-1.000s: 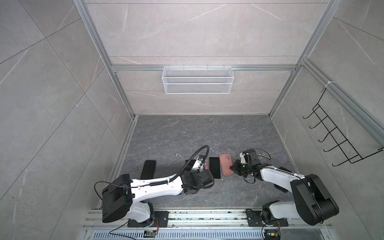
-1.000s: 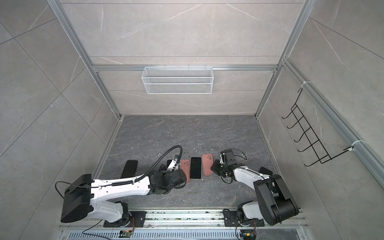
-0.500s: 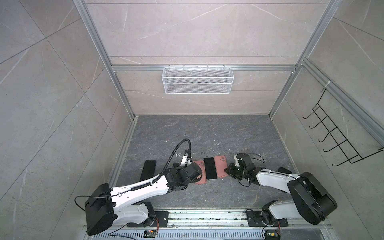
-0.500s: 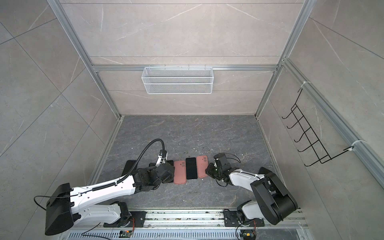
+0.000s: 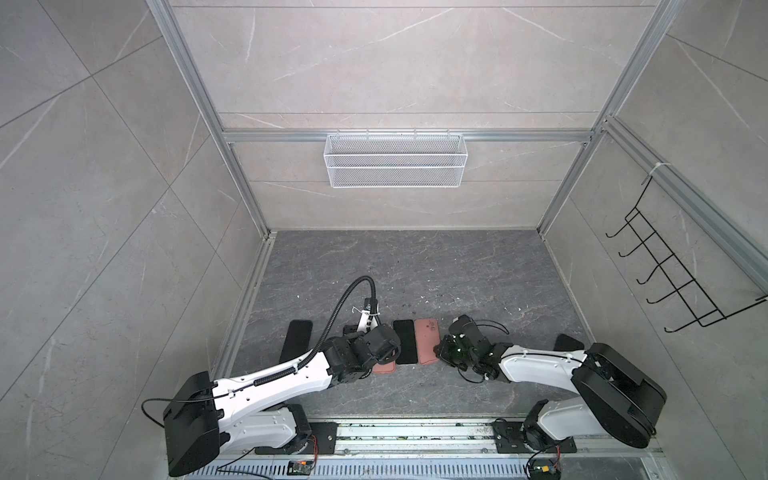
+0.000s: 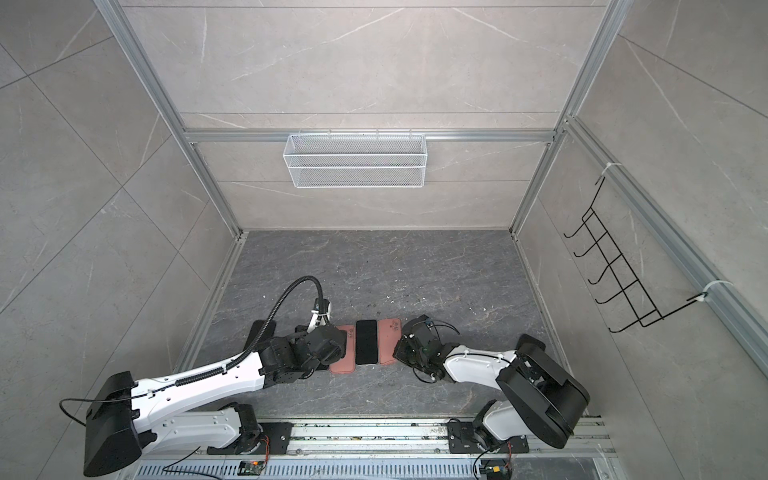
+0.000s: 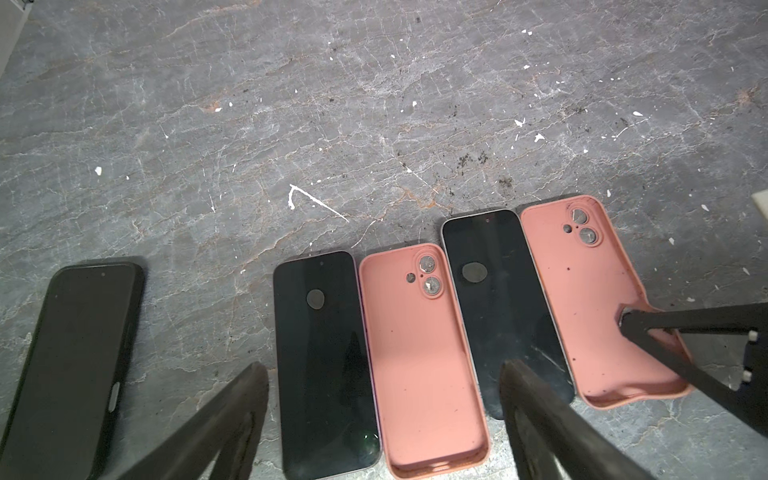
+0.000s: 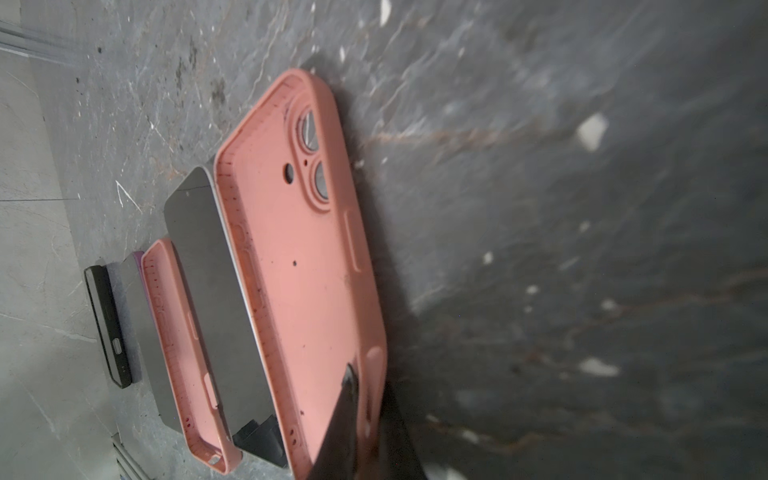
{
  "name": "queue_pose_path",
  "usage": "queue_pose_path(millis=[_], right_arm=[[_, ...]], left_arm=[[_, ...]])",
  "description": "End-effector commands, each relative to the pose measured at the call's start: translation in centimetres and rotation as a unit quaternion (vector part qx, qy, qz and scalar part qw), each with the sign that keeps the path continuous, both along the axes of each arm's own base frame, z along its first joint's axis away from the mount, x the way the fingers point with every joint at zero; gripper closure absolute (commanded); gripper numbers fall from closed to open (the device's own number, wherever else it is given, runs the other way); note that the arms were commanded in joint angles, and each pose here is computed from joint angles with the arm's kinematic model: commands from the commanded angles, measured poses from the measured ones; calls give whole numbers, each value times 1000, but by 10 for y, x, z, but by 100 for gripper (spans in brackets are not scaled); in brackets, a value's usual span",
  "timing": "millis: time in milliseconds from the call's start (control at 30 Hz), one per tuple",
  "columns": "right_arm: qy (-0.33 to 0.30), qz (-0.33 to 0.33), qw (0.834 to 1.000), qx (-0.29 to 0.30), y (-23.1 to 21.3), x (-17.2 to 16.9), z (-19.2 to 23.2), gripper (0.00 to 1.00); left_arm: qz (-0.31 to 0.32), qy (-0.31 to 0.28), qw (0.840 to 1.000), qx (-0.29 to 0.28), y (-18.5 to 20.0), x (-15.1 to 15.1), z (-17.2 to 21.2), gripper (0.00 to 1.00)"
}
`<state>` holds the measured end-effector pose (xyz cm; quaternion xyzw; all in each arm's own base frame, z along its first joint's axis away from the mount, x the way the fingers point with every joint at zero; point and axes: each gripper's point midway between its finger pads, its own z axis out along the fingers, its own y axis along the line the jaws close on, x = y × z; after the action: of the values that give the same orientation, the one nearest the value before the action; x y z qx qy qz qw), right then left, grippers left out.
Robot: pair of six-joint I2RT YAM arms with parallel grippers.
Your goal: Take the phone out of the phone case
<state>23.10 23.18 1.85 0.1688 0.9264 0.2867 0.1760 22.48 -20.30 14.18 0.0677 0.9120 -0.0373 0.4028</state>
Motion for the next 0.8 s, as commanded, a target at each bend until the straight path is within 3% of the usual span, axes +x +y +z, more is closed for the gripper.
queue_pose_path(millis=[0, 100, 400, 467, 767], right_arm=[[34, -9, 999, -41, -8, -14, -14, 89], [34, 0, 998, -49, -7, -14, -12, 81], [26, 6, 990, -140, -42, -21, 8, 30], [15, 19, 985, -168, -52, -23, 18, 13], [-26, -18, 960, -278, -116, -23, 77, 6]], left_arm=[[7, -6, 1000, -23, -1, 2, 5, 11], [4, -4, 1000, -28, -4, 2, 3, 11], [4, 4, 999, -46, -4, -1, 2, 11], [2, 5, 999, -53, -4, -1, 2, 11], [-38, 10, 993, -111, -21, -5, 9, 10]])
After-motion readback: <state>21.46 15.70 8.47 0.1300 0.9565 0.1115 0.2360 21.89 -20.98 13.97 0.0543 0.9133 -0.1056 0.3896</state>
